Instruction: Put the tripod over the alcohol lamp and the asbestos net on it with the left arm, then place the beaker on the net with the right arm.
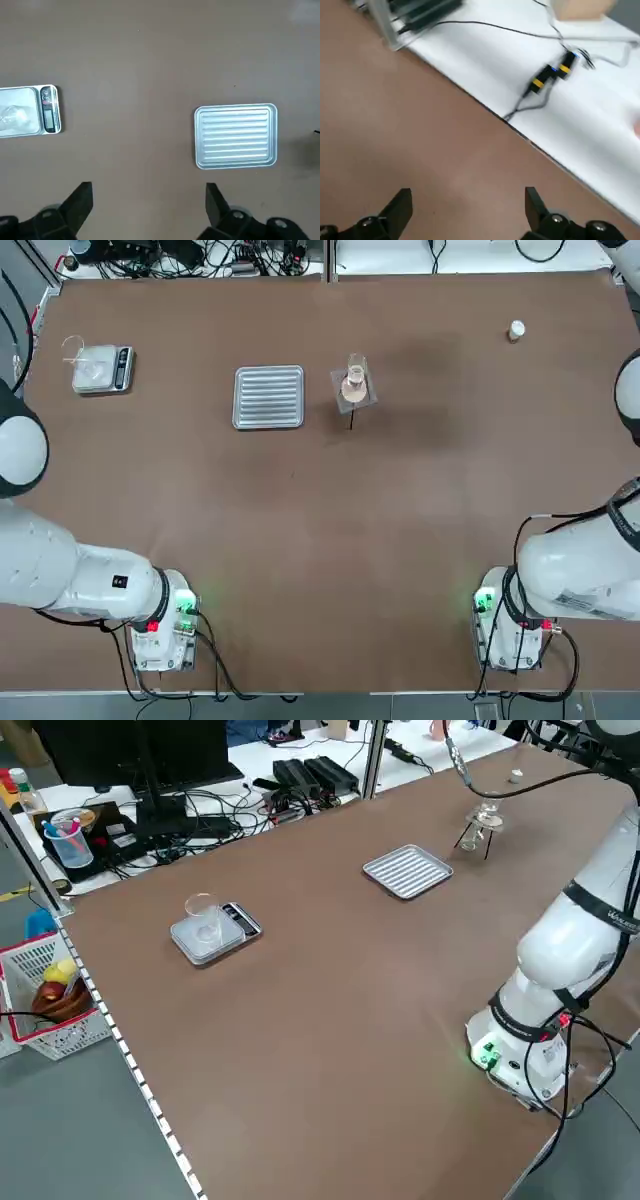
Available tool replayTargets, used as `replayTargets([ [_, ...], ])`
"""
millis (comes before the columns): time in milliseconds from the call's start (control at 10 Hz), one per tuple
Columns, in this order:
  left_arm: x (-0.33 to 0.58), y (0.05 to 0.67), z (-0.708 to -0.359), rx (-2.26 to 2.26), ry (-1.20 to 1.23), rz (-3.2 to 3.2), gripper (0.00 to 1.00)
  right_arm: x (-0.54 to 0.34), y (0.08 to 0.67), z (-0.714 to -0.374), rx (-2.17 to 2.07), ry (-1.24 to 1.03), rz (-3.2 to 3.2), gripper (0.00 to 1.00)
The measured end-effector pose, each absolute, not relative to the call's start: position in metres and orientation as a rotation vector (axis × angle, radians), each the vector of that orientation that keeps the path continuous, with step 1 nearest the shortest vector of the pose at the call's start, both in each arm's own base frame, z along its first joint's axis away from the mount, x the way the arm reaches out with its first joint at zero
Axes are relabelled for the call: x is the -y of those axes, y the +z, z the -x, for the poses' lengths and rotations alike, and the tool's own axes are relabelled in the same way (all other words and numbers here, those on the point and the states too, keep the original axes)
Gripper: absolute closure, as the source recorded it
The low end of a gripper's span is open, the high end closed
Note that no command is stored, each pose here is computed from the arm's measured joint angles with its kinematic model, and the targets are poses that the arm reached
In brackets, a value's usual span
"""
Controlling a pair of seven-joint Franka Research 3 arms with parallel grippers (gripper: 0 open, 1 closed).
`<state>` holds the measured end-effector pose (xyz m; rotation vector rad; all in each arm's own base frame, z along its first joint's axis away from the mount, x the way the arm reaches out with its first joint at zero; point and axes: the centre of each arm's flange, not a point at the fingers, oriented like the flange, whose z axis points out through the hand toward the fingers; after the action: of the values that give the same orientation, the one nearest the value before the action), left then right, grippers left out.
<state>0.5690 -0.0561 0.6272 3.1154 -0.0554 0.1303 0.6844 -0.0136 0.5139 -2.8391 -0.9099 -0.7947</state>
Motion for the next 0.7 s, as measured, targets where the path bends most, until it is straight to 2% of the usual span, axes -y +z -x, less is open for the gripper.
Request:
replayTargets([
  [400, 0.056, 0.627, -0.569, 0.055, 0.130, -3.115, 0.00, 0.023, 0.544, -0.701, 0.171, -0.567, 2.992, 0.00],
  [700, 0.056, 0.627, -0.569, 0.055, 0.130, -3.115, 0.01, 0.032, 0.565, -0.692, -0.043, -0.370, 3.005, 0.00],
])
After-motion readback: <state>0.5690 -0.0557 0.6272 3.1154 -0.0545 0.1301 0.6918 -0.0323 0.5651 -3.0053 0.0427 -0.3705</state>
